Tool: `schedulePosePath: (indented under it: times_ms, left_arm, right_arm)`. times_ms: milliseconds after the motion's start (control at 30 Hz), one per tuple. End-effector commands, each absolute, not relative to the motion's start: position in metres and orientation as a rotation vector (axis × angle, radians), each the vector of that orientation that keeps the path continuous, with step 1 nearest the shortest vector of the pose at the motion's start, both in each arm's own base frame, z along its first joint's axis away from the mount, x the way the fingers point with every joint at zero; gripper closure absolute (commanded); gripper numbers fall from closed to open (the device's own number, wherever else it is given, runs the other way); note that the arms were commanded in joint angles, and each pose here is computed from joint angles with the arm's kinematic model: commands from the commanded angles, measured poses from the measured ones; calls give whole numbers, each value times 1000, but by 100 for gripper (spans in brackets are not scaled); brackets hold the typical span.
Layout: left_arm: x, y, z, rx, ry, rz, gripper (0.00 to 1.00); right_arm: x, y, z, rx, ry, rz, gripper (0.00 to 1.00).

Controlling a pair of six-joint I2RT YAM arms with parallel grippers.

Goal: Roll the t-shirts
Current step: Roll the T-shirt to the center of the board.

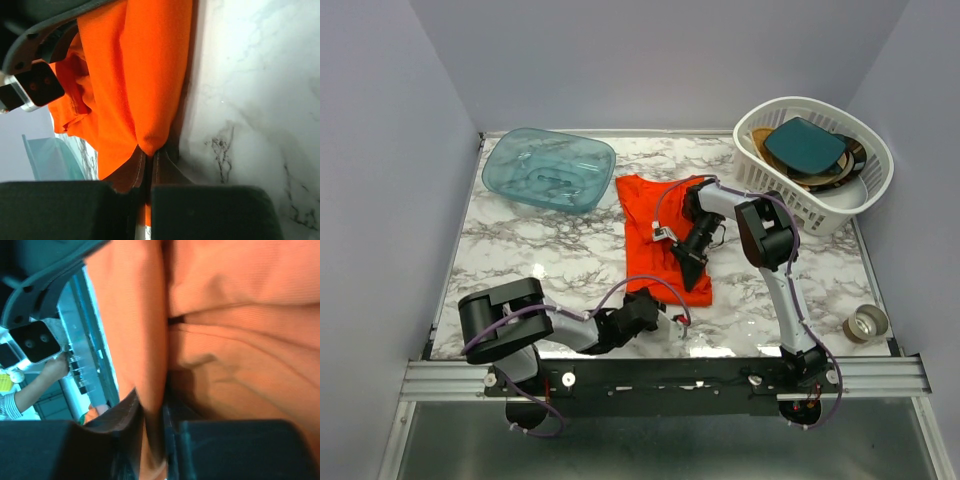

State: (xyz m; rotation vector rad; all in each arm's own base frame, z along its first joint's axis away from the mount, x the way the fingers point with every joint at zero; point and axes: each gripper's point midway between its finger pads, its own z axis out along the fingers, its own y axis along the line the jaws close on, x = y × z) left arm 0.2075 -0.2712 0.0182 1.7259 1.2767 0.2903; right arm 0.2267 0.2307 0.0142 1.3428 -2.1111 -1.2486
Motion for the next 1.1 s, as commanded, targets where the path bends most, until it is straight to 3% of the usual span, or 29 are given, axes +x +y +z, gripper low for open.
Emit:
schedulePosePath:
  times_ms: [0, 167, 200, 300, 367, 467, 500, 567, 600, 667, 767, 1067]
  left_arm:
    - [189, -235, -27, 1924, 1500, 217, 100]
    - [174, -245, -16, 1959, 1572, 14, 100]
    - [171, -243, -16, 1967, 1590, -11, 100]
    - [170, -245, -10, 1980, 1600, -74, 100]
    - [168, -249, -6, 1985, 1613, -136, 100]
    - [165, -252, 0, 2004, 1633, -246, 100]
    - [161, -248, -1, 2021, 1652, -267, 100]
    - [161, -252, 6, 2017, 1654, -338, 100]
    - [159, -250, 6, 2029, 1669, -365, 100]
    - [157, -252, 12, 2032, 1663, -424, 100]
    - [156, -251, 16, 2043, 1676, -475, 100]
    - [147, -264, 34, 2061, 1681, -650, 100]
  right_arm:
    - [223, 203, -4, 1410, -2049, -1113, 64]
    - [267, 205, 56, 1509, -2307, -1262, 47]
    - [279, 197, 66, 1521, -2380, -1278, 38]
    - [299, 183, 104, 1710, -2588, -1256, 35]
    - [295, 174, 98, 1805, -2669, -1202, 34]
    - [290, 173, 138, 2330, -2727, -1080, 25]
    - [260, 173, 112, 2375, -2683, -1057, 12]
    - [258, 179, 141, 2870, -2680, -761, 8]
    - [226, 185, 105, 2919, -2573, -760, 1]
    - [228, 193, 131, 3258, -2548, -506, 1]
    - [209, 200, 109, 3378, -2442, -389, 0]
    - [201, 224, 87, 3356, -2373, -445, 0]
